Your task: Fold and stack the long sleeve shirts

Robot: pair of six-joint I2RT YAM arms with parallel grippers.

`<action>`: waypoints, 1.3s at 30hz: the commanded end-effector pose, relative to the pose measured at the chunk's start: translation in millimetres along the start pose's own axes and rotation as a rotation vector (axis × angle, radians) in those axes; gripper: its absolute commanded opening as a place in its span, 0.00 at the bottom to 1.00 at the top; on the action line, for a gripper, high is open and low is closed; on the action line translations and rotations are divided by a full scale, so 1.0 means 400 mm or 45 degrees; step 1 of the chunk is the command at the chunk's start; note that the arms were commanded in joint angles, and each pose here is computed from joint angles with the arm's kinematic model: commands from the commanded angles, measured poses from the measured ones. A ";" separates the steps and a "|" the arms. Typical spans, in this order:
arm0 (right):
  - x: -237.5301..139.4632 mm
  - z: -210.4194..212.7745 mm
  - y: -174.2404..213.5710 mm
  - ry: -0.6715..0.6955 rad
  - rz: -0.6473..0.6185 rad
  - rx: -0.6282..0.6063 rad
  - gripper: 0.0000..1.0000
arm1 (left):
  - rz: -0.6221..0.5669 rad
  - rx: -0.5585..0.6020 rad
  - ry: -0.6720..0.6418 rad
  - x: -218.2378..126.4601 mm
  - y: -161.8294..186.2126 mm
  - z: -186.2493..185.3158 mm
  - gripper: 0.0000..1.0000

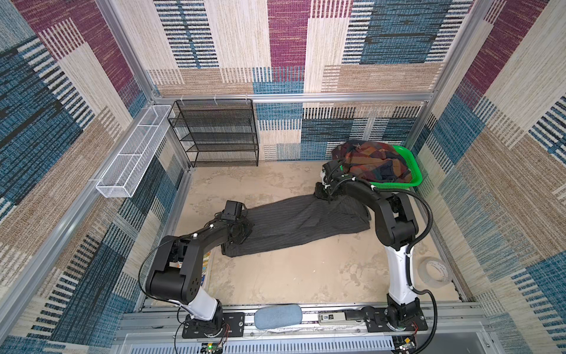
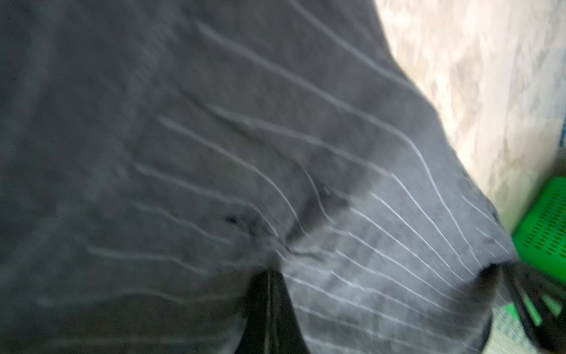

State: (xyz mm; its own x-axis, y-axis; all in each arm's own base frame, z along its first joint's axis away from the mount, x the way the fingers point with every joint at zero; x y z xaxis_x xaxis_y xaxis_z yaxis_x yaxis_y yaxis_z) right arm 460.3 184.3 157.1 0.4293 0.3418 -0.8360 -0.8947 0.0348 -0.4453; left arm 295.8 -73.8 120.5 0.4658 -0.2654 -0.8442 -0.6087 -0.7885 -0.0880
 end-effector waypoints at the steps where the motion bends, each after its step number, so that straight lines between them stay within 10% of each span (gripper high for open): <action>1: -0.040 0.028 0.002 0.045 0.009 -0.066 0.38 | -0.011 -0.071 0.035 -0.047 0.006 -0.015 0.00; 11: -0.167 0.110 0.215 -0.029 -0.021 0.011 0.41 | -0.035 0.447 -0.007 -0.076 -0.074 -0.173 0.00; 21: -0.021 0.127 0.218 -0.028 0.012 0.048 0.37 | -0.035 0.369 -0.088 0.063 -0.075 -0.071 0.00; 39: 0.162 0.287 0.182 -0.086 0.136 -0.202 0.36 | -0.102 0.058 -0.045 -0.110 0.072 0.153 0.00</action>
State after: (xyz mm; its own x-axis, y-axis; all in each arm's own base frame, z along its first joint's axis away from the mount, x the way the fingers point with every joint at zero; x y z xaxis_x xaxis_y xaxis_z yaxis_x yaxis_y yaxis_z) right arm 406.2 317.9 116.6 0.3659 0.4754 -0.8001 -0.8894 -0.0747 -0.4511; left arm 223.6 -47.8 122.8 0.5007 -0.1526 -0.8520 -0.6181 -0.7521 -0.2286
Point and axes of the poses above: each gripper's point midway between its finger pads, its own x axis out along the fingers, its own z axis along the line the jaws close on, y = z × x, the point moved 10 cm from there along -x, back along the fingers, and after that the axes turned 4 degrees about -x, right-handed, at the moved point
